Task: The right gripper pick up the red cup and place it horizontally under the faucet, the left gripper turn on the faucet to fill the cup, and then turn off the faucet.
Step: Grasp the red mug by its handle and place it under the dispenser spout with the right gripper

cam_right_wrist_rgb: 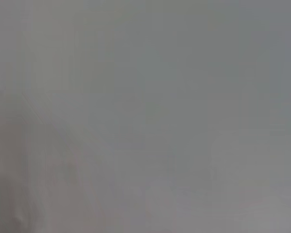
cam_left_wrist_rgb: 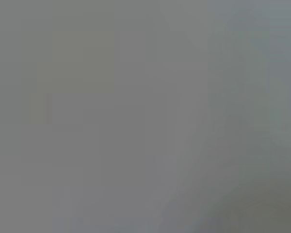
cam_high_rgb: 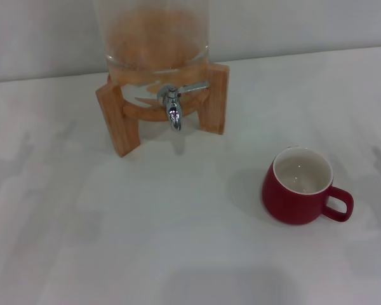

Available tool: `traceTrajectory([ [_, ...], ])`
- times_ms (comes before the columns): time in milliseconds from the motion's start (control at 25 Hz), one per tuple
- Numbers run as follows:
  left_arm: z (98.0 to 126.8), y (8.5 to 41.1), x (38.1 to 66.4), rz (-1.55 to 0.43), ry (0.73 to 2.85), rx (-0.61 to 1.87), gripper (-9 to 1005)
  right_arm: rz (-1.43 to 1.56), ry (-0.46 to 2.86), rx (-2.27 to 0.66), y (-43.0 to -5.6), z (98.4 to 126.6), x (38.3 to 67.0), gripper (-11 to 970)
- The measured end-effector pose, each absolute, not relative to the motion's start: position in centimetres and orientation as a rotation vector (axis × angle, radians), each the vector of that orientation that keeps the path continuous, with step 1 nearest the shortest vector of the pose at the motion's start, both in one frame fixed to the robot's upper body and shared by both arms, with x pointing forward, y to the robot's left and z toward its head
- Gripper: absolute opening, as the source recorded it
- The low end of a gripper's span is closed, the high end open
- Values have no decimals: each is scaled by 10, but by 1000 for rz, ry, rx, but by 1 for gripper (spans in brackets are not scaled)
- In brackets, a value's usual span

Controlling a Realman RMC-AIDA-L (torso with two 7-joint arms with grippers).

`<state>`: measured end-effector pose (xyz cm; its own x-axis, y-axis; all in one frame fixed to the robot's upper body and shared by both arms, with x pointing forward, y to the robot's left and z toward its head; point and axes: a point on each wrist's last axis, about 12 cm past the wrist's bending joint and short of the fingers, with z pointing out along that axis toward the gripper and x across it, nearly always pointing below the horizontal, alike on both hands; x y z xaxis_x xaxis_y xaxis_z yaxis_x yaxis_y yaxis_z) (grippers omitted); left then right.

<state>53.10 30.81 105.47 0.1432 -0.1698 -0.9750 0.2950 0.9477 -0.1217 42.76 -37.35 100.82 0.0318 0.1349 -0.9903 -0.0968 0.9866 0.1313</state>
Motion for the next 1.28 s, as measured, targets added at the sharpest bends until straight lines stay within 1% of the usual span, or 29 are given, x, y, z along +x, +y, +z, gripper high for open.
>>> traceTrajectory([
  [320,1055,307,531,-335,1389,118,830,241,1544,-43,-366,1006,414,843],
  [680,1055,307,533,-327,1388,129,830,300,1564,-111,-357,1003,411,844],
  [1280,1058,305,536,-307,1377,150,829,308,1578,-124,-359,1002,394,843],
])
